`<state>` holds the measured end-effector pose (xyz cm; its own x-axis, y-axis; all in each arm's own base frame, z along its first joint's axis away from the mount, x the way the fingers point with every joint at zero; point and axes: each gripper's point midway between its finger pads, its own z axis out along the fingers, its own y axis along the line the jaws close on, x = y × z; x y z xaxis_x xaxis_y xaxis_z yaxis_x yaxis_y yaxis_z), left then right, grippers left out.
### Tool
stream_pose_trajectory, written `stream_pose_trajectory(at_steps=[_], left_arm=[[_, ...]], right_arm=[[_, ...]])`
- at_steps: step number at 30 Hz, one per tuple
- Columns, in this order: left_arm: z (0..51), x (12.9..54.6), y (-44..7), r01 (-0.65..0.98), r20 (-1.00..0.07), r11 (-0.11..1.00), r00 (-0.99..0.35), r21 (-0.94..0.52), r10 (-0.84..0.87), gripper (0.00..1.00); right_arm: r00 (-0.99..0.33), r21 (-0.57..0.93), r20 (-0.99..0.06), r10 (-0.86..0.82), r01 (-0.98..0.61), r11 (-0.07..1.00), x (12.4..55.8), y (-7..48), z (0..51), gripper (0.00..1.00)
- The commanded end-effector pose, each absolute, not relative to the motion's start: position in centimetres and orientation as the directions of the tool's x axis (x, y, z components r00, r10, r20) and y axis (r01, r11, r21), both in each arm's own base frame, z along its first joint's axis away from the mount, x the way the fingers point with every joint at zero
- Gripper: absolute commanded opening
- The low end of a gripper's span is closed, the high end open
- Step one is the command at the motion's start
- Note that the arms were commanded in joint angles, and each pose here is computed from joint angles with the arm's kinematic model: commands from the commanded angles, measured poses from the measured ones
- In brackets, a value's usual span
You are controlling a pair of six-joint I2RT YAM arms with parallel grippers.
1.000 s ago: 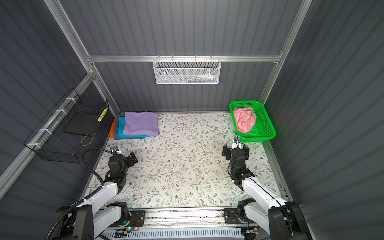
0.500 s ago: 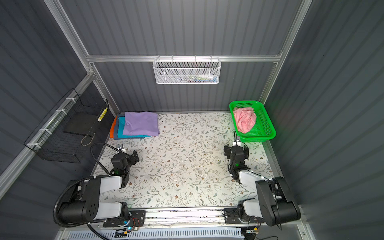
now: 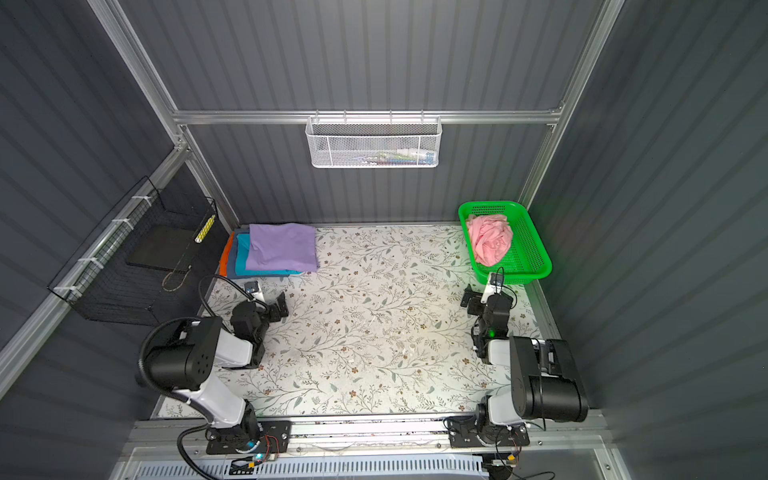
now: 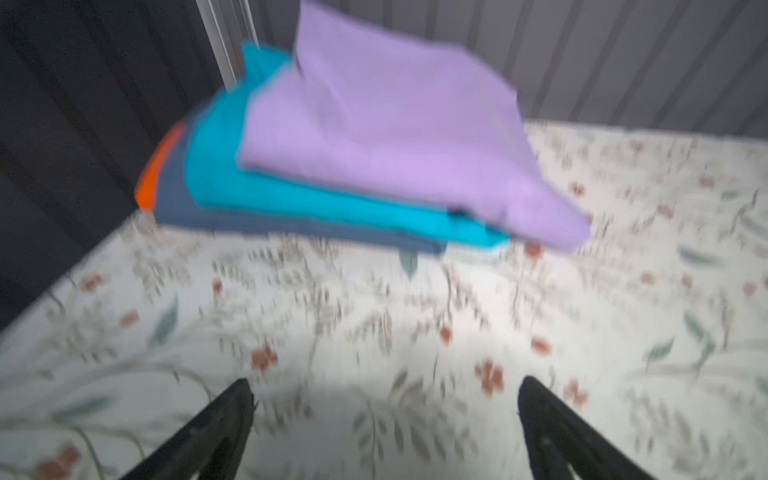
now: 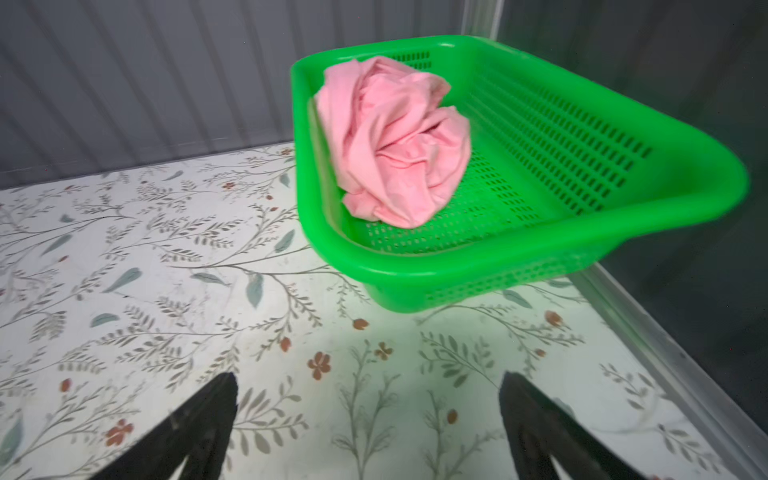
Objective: Fold and stack the t-shirts
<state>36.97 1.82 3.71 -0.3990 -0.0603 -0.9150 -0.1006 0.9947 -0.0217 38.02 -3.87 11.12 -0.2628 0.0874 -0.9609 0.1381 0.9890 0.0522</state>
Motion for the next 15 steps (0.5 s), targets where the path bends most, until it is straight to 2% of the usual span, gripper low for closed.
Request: stream_pose_trajectory(at_steps=[1, 2, 4, 5, 15], left_arm=[[7.7, 39.2, 1.6, -0.071, -0.958, 0.995, -0.274, -0.069, -0.086, 1.0], [7.6, 40.4, 0.9, -0.025, -0.956, 0.997, -0.286, -0.066, -0.071, 1.0], [6.4, 41.5, 0.4, -0.014, -0.917, 1.0, -0.398, -0.02, -0.024, 1.0], [6.6, 41.8, -0.1, -0.018, -0.925, 1.0, -0.381, 0.017, 0.008, 1.0], [6.3, 41.8, -0.4, -0.009, -0.917, 1.0, -0.399, 0.018, 0.013, 1.0]], right_arm=[[-0.229, 0.069, -0.971, 0.073, 0.025, 0.997, 38.7, -2.0, 12.1, 0.99], [-0.25, 0.07, -0.965, 0.073, 0.024, 0.997, 38.7, -2.0, 12.0, 0.99], [-0.257, 0.068, -0.964, 0.072, 0.024, 0.997, 38.7, -1.9, 11.9, 0.99], [-0.239, 0.068, -0.968, 0.071, 0.024, 0.997, 38.7, -2.0, 12.0, 0.99], [-0.246, 0.068, -0.967, 0.071, 0.021, 0.997, 38.7, -1.9, 11.9, 0.99]])
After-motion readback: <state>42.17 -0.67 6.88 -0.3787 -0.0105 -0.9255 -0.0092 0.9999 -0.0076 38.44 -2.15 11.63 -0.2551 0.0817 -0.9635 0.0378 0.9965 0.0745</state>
